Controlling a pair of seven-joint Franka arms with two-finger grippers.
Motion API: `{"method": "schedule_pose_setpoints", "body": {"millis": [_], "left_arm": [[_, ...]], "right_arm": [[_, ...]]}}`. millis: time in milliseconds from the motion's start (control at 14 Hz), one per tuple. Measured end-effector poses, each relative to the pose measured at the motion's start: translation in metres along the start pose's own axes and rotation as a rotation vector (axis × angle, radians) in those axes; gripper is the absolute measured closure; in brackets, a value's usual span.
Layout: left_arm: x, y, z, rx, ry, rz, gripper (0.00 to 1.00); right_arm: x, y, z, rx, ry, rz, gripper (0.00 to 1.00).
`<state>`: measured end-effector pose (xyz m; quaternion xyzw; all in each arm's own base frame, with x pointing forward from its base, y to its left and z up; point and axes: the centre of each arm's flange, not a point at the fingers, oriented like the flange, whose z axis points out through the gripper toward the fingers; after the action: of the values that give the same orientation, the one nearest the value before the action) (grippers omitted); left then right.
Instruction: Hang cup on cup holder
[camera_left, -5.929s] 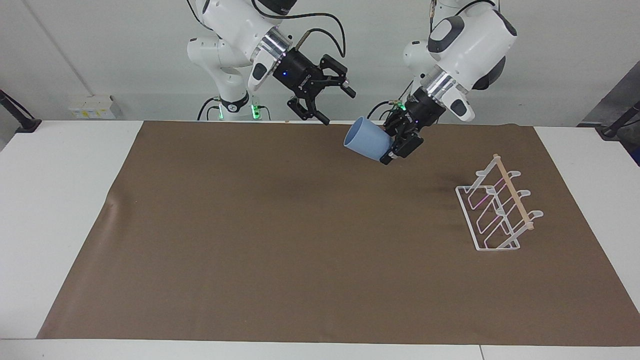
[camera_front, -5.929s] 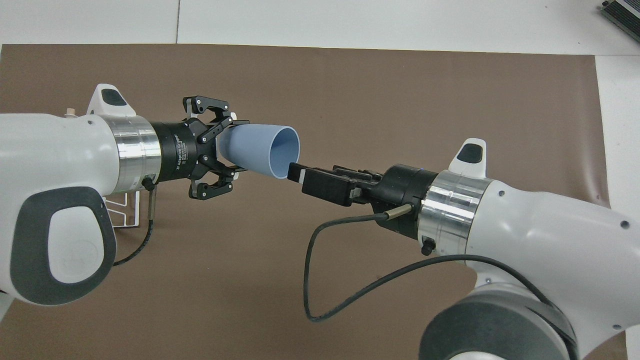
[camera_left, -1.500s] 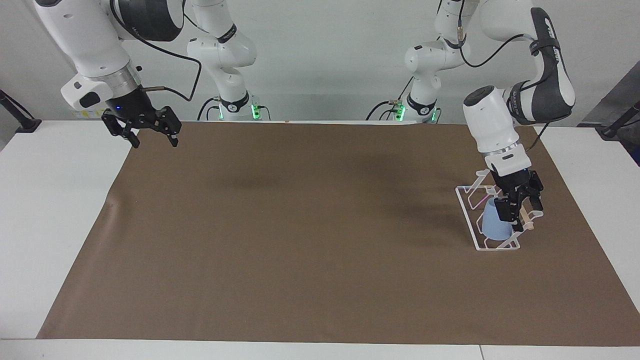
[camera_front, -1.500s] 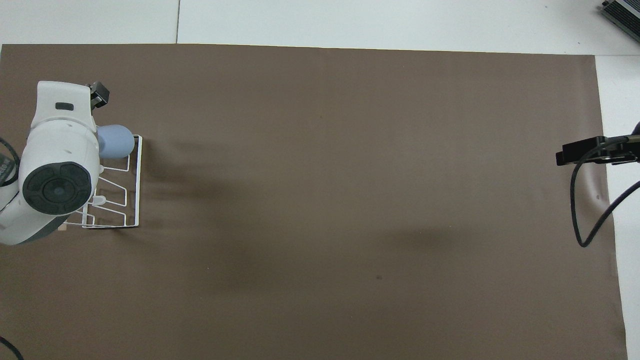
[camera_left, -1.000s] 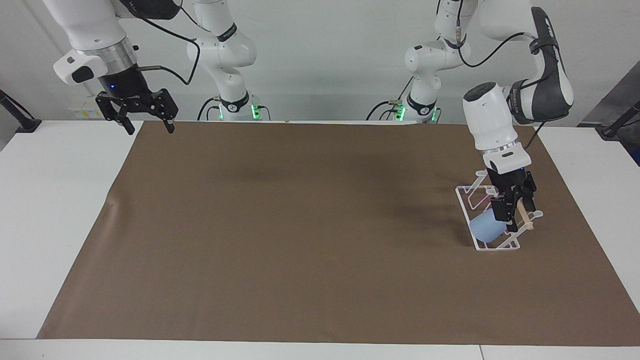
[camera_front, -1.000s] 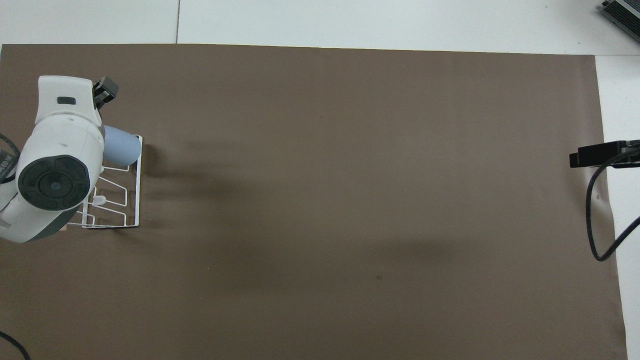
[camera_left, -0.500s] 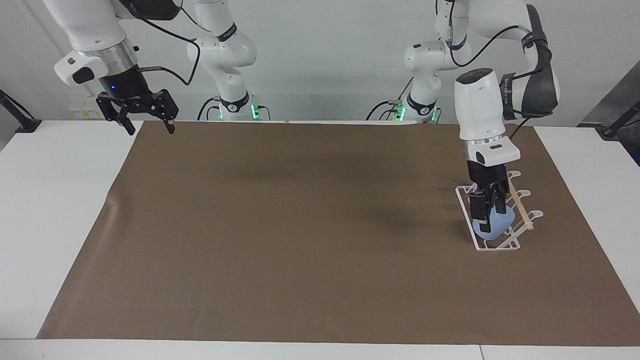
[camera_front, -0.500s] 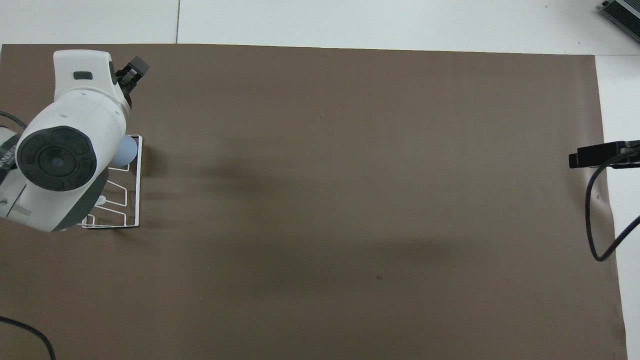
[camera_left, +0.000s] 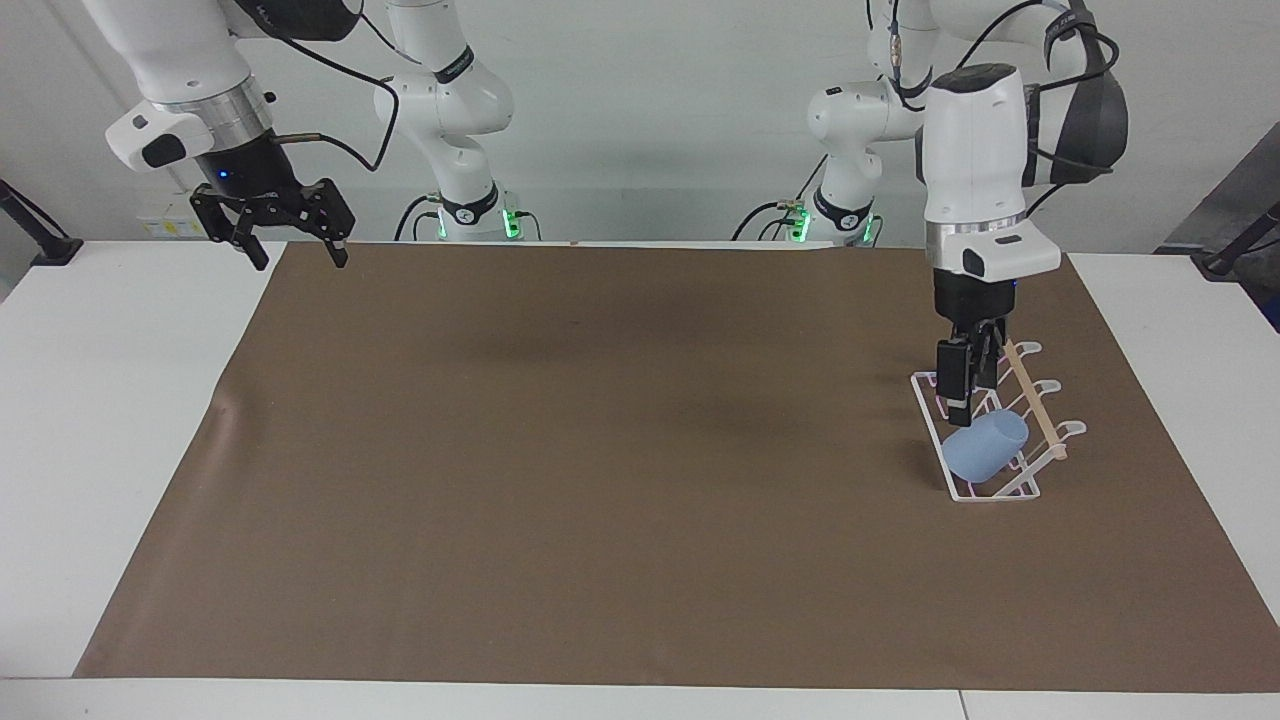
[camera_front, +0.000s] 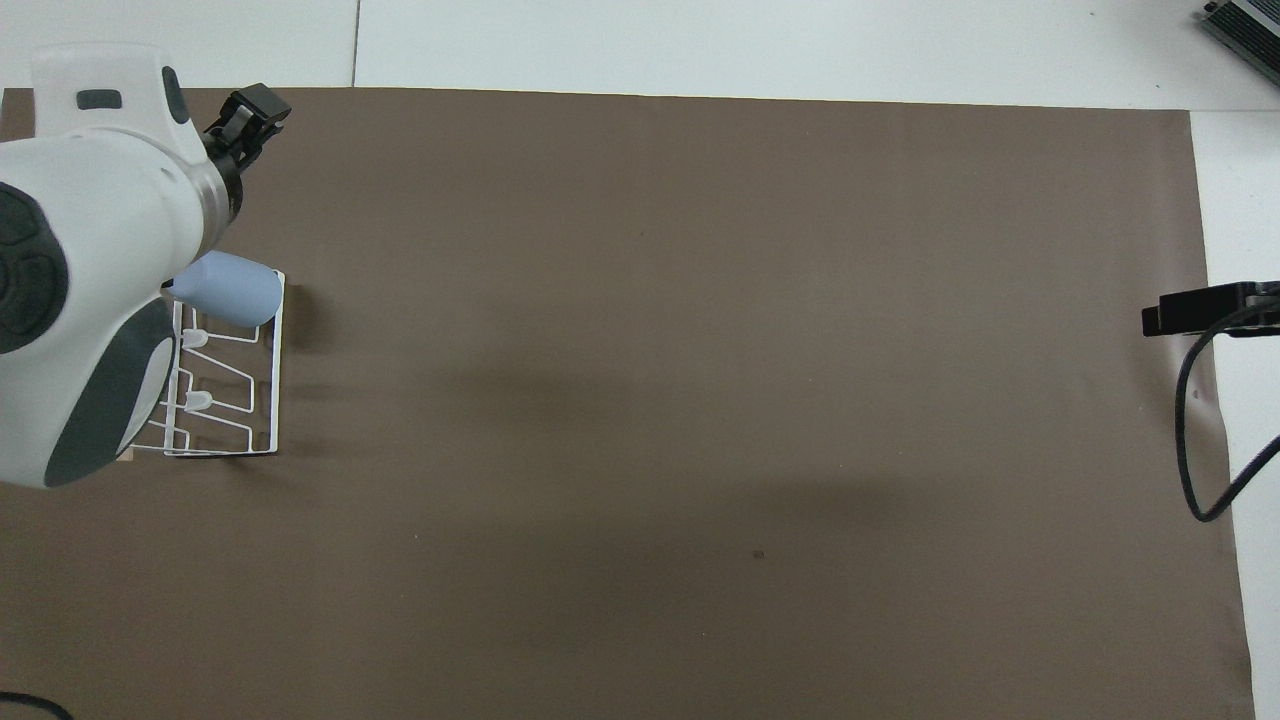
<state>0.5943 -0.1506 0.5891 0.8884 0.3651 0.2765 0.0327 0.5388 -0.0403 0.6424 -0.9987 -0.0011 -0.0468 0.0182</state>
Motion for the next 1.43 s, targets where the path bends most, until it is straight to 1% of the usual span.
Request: {"method": "schedule_pose_setpoints", "body": {"millis": [143,286,500,714,929,1071,1286,1429], "left_arm": [[0.009,-0.004,-0.032,0.016,-0.060,0.064,0.00],[0.014,-0.012,-0.043,0.034,-0.107,0.133,0.00],[0.028,-0.035,-0.033,0.068,-0.207,0.285,0.00],[0.051,-0.065,-0.023,0.084,-0.292,0.430,0.00],[0.069,-0.100,-0.015,0.107,-0.391,0.642,0.00],[0.072,-0.113,-0.016,0.117,-0.450,0.750,0.00],[0.066,-0.116,-0.030,0.136,-0.531,0.824,0.00],[0.069,-0.112,-0.049,0.134,-0.548,0.840,0.00]], "right_arm": [[0.000,0.000,0.000,0.000,0.000,0.001,0.00],[0.000,0.000,0.000,0.000,0.000,0.001,0.00],[0.000,0.000,0.000,0.000,0.000,0.001,0.00],[0.000,0.000,0.000,0.000,0.000,0.001,0.00],[0.000,0.000,0.000,0.000,0.000,0.001,0.00],[0.000,0.000,0.000,0.000,0.000,0.001,0.00],[0.000,0.000,0.000,0.000,0.000,0.001,0.00],[0.000,0.000,0.000,0.000,0.000,0.001,0.00]]}}
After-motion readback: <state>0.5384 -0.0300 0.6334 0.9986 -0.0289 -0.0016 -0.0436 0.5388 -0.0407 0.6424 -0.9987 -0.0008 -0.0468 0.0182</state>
